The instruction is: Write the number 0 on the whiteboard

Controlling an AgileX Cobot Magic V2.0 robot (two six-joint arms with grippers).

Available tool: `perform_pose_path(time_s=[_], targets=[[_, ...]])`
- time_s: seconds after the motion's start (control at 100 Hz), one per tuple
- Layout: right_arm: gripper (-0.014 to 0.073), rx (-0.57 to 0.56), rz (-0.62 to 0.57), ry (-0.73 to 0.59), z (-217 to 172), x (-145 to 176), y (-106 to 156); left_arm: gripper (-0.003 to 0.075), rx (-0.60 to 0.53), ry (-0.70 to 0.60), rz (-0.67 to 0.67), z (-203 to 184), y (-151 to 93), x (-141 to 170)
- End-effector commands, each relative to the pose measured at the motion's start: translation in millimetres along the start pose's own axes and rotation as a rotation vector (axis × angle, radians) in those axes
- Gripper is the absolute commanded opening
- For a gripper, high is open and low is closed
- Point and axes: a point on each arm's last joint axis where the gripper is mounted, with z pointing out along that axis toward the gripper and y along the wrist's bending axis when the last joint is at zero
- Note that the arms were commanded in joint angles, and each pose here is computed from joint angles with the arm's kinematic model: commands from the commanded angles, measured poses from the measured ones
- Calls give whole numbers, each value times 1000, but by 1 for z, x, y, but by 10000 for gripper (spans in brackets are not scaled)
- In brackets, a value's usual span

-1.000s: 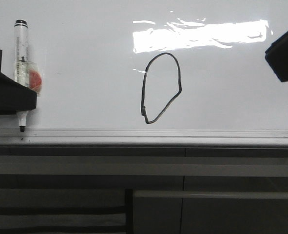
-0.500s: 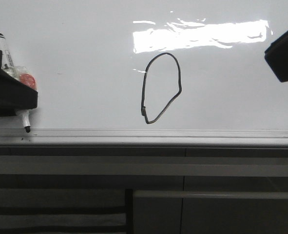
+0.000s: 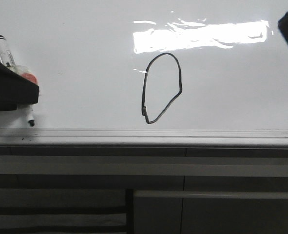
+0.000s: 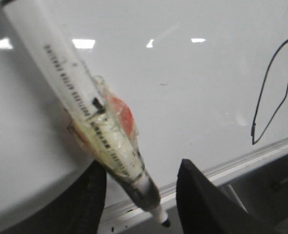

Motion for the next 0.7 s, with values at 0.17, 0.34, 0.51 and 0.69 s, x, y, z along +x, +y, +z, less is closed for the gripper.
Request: perform_pose_path(time_s=[0.17, 0.34, 0.51, 0.69], targets=[[-68, 110, -23, -244, -36, -1, 2, 293, 85, -123, 127, -24, -20, -21], [-68, 135, -31, -312, -52, 22, 11, 100, 106, -182, 237, -42, -30, -26], [-68, 142, -24, -366, -63, 33, 17, -20, 121, -256, 318, -62, -40, -30], [-68, 155, -30, -408, -69, 48, 22, -20, 123, -344, 441, -87, -51, -32]])
